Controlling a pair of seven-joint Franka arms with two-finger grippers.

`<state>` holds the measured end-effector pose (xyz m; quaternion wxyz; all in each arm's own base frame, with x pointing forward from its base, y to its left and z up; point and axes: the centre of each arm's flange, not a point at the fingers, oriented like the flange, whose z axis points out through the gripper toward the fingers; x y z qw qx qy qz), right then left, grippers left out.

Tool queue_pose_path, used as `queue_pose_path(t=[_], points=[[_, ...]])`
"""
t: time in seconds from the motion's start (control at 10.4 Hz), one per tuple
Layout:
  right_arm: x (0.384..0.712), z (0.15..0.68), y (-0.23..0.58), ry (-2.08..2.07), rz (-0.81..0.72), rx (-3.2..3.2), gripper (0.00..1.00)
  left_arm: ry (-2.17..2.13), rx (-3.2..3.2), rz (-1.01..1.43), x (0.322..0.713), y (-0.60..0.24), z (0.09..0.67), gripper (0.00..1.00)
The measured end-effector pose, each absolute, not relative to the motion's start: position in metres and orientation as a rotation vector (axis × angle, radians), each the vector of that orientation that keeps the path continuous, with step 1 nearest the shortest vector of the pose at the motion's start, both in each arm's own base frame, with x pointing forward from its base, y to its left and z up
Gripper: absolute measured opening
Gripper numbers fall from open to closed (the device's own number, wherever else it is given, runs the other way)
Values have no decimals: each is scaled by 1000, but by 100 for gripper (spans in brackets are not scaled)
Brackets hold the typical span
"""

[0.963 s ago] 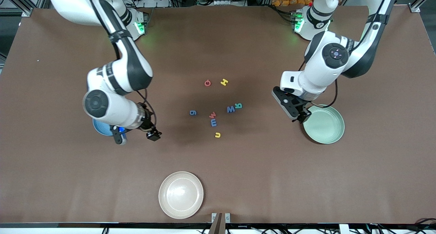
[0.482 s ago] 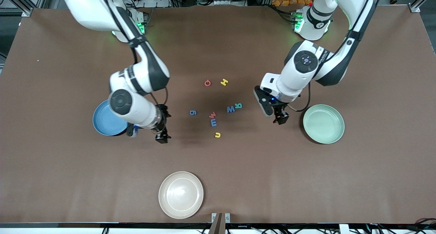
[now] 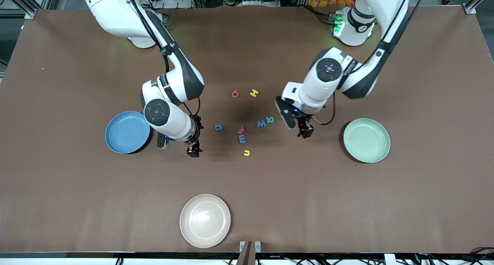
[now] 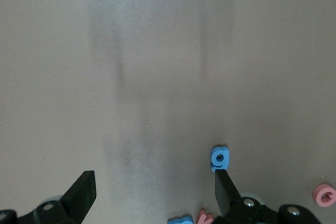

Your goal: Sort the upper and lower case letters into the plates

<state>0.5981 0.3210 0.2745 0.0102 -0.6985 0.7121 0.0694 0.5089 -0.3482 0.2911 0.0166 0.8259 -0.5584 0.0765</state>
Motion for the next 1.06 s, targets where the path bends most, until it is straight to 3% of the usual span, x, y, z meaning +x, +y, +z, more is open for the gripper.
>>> queue_pose_path(t=[0.48, 1.06], points=[[590, 259, 334, 2252, 221, -2175, 100, -1694, 2632, 274, 481, -389, 235, 100], [584, 236, 347, 2233, 208, -2189, 100, -1704, 2586, 257, 466, -405, 209, 100]])
